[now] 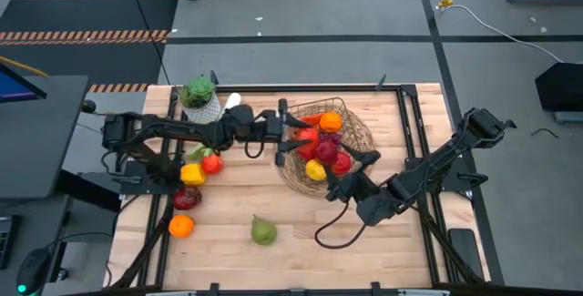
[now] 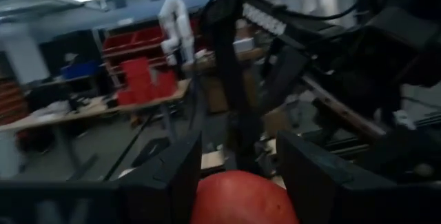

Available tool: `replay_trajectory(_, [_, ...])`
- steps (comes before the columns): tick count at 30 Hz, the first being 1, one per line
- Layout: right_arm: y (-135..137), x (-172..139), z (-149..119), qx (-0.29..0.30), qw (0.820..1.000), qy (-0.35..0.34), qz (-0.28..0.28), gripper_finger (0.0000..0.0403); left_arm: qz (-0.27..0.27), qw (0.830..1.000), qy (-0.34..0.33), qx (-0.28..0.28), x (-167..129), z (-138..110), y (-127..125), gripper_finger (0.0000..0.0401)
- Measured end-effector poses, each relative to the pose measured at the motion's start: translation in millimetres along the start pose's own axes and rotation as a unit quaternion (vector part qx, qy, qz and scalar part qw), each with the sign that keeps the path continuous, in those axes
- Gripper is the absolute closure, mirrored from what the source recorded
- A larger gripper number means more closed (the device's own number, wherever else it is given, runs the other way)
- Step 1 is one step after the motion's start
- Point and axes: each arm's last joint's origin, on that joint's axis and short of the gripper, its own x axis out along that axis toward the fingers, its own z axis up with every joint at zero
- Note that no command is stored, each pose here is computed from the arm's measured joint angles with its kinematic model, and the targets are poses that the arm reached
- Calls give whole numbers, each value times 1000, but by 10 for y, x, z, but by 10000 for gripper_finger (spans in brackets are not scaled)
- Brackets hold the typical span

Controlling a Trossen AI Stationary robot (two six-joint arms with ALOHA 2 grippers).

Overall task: Build produce basket
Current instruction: Put the right apple into the wire basket, then put the green pear into the wire basket

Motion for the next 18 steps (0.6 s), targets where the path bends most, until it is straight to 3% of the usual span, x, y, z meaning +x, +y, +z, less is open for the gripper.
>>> replay_trajectory(8, [10,22,-74,-14,1000,5,10,28,-55,995,-72,-43,85,-73,-35,203])
replay_trajectory(18, [5,127,-84,-8,1000,15,19,28,-62,992,-90,-68,86,-45,-45,213])
